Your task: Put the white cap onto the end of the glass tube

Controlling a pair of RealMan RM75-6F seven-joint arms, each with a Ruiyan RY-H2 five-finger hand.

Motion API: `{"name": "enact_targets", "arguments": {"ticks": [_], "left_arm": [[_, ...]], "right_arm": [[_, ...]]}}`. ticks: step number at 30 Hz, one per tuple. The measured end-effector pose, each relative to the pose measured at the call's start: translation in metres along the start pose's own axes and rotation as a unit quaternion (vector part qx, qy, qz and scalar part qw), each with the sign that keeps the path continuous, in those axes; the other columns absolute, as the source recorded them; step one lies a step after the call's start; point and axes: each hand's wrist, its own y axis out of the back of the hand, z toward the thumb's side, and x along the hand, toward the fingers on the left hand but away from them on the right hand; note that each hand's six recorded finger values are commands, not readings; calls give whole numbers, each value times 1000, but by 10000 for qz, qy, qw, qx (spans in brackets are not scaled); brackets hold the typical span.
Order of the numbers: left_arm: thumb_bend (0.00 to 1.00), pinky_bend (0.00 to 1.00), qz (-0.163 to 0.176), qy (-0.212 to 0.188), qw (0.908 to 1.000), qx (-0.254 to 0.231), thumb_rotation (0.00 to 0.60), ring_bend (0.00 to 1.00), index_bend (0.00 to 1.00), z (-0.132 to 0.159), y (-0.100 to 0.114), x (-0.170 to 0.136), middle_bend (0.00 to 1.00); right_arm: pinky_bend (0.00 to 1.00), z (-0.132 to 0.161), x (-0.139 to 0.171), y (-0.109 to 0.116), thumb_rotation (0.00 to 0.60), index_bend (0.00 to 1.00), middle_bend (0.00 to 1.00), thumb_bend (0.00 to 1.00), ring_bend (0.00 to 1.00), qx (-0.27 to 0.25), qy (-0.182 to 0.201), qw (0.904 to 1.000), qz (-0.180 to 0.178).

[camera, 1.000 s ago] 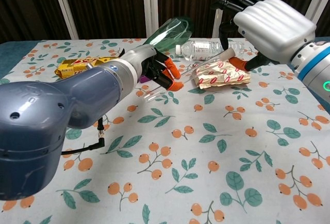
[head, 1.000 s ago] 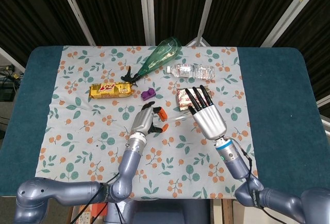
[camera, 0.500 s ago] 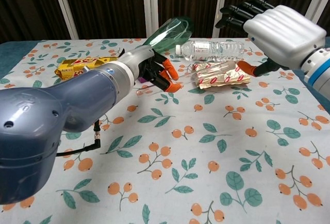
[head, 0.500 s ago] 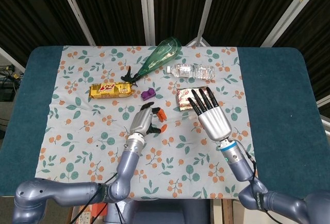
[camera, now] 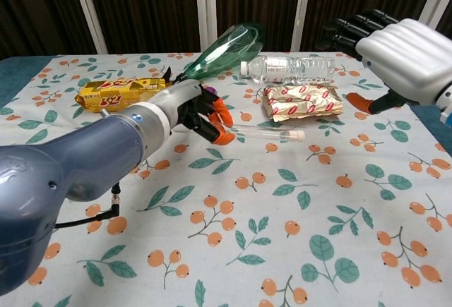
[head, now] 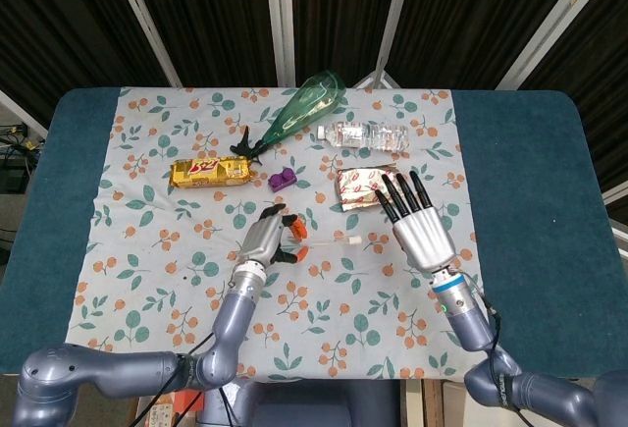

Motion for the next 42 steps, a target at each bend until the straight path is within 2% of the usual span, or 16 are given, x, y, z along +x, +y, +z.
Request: {"name": "enact_targets", "arguments": {"ticks": [11,19,29,35,42], "left_arm": [[549,0,-89,55,9998,177,600,83,613,-24,-5,-7,518],[519,0,-100,80,9986,514,600,80,509,-44,1,-13,465],[357,0,-20,135,9954,950,600,55,401,-62,18,-21,355],[349,0,-9,264,9939,1070,600,54,395,-71,31,-26,333],[334,0,243,304,9944,986,600,55,371,-74,53,-33,319]], "right_arm": [[0,-7,2,0,600,163,44,430,0,20,-80,10000,23],[0,-9,3,2,600,163,43,430,0,-68,-153,9999,33],[0,-10,4,7,600,163,43,430,0,-206,-284,9994,19],[0,-13,7,12,600,163,43,429,0,-242,-337,9991,-3],[0,-21,13,19,600,129,43,429,0,-449,-524,9976,5]]}}
